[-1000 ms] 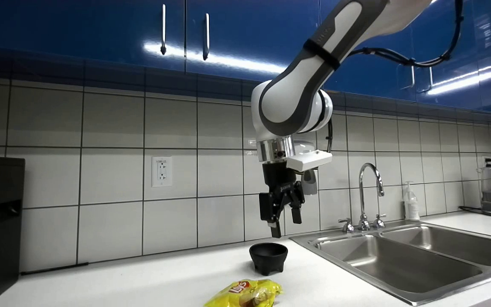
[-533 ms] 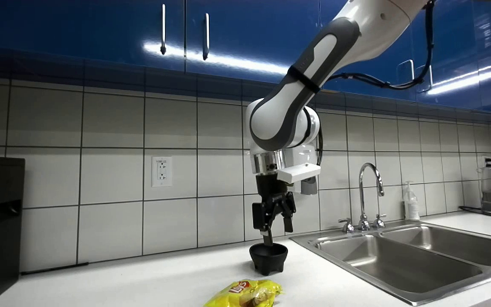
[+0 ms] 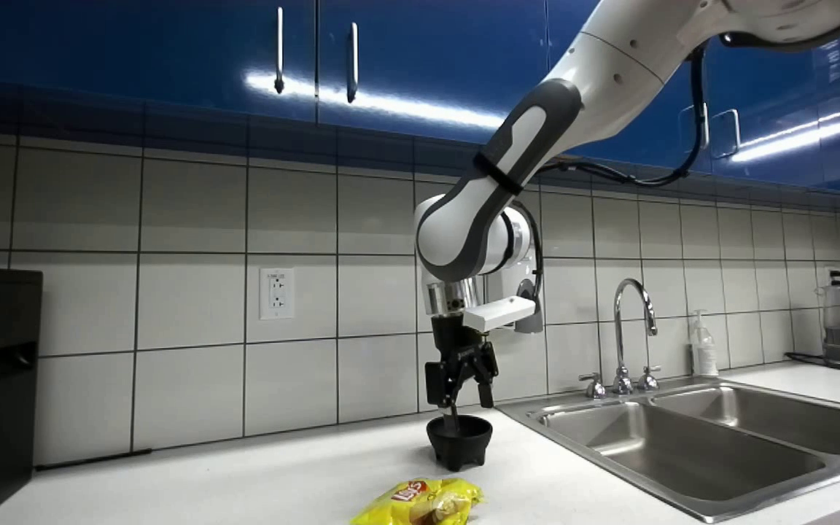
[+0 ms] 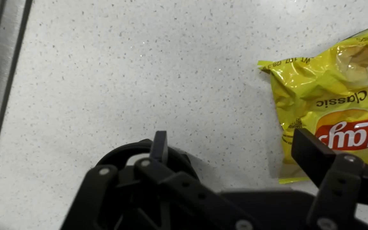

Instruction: Put the black bowl into the sink

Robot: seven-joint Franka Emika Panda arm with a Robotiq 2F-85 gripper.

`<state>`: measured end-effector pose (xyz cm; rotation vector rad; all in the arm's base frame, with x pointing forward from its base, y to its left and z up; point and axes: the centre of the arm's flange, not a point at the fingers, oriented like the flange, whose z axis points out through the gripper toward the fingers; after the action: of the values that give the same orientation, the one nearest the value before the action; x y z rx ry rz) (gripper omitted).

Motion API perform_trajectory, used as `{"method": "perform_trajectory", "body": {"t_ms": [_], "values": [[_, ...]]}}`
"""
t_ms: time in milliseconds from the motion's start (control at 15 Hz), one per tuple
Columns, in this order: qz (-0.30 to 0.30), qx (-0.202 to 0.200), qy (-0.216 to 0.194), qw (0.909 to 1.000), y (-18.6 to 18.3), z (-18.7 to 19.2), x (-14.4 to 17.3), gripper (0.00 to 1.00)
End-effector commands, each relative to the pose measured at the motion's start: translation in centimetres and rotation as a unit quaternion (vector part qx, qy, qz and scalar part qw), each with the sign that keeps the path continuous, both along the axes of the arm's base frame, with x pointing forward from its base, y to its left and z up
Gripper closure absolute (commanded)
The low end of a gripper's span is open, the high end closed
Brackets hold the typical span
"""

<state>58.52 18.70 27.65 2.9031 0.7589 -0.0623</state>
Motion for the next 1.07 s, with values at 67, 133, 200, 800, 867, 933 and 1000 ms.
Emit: {"method": "perform_trajectory", "body": {"t_ms": [67,133,200,800,867,933,1000], "values": [[0.008,-0.014,0.01,0.9998,0.1,-0.5,3.7,0.0],[0.009,-0.014,0.011,0.9998,0.2,-0.7,4.1,0.0],[0.01,-0.014,0.013,0.9998,0.2,-0.9,4.6,0.0],[0.021,-0.013,0.03,0.9992,0.9,-3.1,8.2,0.0],[0.022,-0.013,0.032,0.9992,0.9,-3.3,8.6,0.0],[0.022,-0.013,0.034,0.9991,0.9,-3.5,9.0,0.0],[0.023,-0.013,0.036,0.999,0.9,-3.7,9.3,0.0]]}}
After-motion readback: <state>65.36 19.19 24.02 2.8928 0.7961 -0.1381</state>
